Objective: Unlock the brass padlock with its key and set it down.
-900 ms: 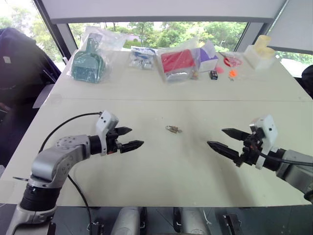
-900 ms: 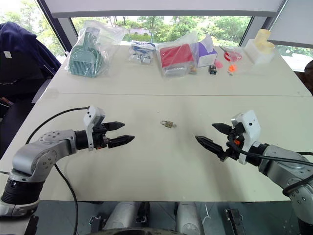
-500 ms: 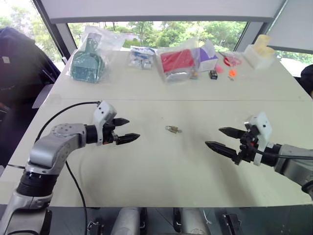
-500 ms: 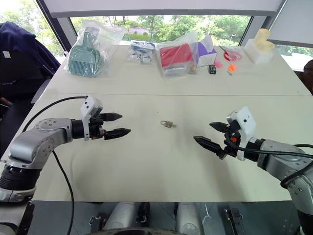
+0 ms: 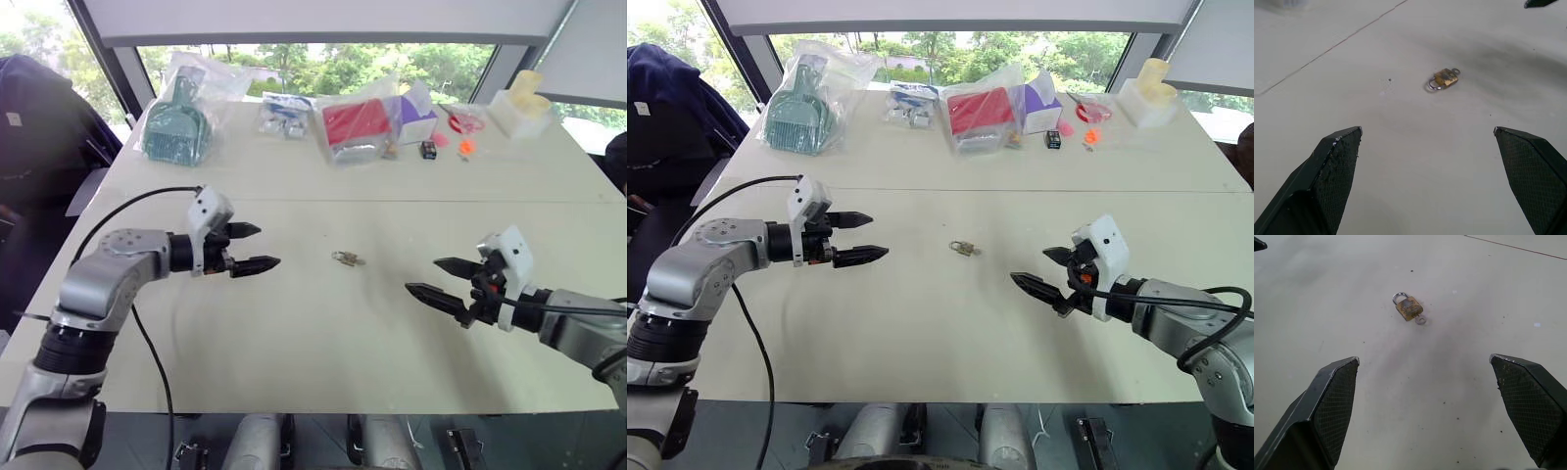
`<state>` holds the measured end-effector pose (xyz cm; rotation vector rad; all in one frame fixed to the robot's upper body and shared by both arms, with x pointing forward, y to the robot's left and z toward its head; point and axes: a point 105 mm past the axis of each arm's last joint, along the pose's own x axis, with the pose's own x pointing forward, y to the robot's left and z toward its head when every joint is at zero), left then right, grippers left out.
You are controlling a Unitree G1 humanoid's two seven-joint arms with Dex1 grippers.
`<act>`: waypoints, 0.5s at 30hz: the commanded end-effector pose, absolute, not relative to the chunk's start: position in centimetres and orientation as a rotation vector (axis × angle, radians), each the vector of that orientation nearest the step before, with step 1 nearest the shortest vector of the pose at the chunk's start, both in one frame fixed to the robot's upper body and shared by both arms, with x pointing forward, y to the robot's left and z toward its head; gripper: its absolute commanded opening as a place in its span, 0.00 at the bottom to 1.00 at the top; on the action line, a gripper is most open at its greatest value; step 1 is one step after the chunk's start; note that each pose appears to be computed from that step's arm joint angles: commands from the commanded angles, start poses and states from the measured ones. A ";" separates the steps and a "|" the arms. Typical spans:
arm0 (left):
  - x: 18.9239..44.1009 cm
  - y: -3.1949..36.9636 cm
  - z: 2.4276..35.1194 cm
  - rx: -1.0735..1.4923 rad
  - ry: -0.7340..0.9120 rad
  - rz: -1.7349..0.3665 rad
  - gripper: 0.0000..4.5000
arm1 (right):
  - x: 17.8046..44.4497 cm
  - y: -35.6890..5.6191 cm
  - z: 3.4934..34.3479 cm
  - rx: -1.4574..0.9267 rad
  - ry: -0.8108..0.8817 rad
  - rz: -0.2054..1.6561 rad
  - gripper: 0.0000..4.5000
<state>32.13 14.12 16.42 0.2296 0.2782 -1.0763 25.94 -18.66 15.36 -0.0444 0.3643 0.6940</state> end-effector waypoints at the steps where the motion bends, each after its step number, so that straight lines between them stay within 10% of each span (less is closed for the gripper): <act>1: 32.6 13.4 17.6 0.357 0.238 -1.169 1.00 | 26.1 -17.3 16.1 -0.043 0.334 0.719 0.99; 15: 37.5 0.9 16.0 0.892 0.251 -1.659 1.00 | 25.0 -16.5 14.5 -0.044 0.319 0.582 0.99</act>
